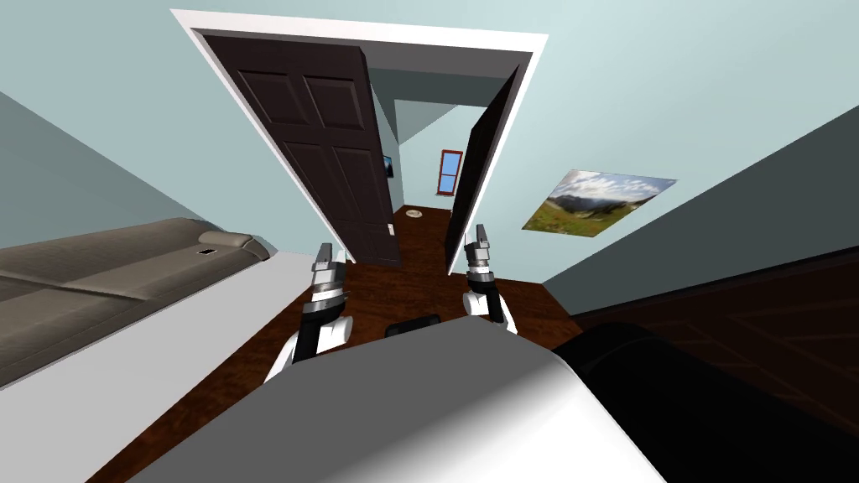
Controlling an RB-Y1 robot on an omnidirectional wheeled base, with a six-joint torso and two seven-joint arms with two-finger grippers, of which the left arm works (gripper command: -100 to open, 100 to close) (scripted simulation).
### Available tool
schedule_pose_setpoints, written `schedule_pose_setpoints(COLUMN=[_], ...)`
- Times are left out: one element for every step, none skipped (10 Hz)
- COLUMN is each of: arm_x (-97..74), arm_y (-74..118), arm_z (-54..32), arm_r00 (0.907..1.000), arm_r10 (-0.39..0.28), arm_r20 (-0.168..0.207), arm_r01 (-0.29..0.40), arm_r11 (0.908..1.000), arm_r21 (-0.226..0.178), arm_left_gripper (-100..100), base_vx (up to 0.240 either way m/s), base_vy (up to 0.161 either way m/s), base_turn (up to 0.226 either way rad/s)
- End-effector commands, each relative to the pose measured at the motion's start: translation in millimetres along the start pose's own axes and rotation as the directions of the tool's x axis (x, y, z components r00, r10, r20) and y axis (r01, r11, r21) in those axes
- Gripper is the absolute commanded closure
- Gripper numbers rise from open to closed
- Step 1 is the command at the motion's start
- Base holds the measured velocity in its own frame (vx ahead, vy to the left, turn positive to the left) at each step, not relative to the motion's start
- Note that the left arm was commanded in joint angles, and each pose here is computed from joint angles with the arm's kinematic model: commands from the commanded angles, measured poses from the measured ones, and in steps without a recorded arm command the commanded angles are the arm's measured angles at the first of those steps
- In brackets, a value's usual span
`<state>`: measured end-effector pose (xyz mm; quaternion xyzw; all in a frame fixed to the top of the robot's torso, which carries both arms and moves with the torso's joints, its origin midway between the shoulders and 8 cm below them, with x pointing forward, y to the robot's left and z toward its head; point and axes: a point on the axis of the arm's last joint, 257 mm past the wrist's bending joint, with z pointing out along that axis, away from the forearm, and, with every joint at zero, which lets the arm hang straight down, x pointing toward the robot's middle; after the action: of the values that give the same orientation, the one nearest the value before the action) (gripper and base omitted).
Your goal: Push the door open
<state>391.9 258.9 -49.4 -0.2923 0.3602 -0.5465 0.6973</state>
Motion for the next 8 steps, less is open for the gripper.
schedule_pose_setpoints(arm_x=[6.2, 9.5, 12.8, 16.6, 20.4, 24.2, 28.0, 31.9], arm_y=[11.1, 17.1, 23.2, 30.2, 37.1, 43.9, 50.7, 57.5], arm_z=[-1.7, -2.4, -3.2, -4.1, -5.1, -6.1, -7.3, -8.5], arm_r00=[0.9999, 0.9996, 0.9993, 0.9989, 0.9983, 0.9976, 0.9968, 0.9959], arm_r10=[-0.011, -0.018, -0.025, -0.033, -0.041, -0.049, -0.057, -0.065], arm_r20=[-0.012, -0.019, -0.026, -0.034, -0.041, -0.049, -0.056, -0.064], arm_r01=[0.011, 0.018, 0.024, 0.032, 0.039, 0.046, 0.053, 0.06], arm_r11=[0.9999, 0.9996, 0.9993, 0.9988, 0.9981, 0.9973, 0.9963, 0.9952], arm_r21=[-0.013, -0.02, -0.029, -0.038, -0.048, -0.057, -0.067, -0.077], arm_left_gripper=[-100, -100, -100, -100, -100, -100, -100, -100], base_vx=[0.102, 0.104, 0.097, 0.086, 0.102, 0.106, 0.094, 0.1], base_vy=[0.018, 0.028, 0.025, 0.011, 0.019, 0.03, 0.029, 0.015], base_turn=[-0.003, 0.003, -0.002, -0.001, 0.001, 0.001, -0.001, -0.003])
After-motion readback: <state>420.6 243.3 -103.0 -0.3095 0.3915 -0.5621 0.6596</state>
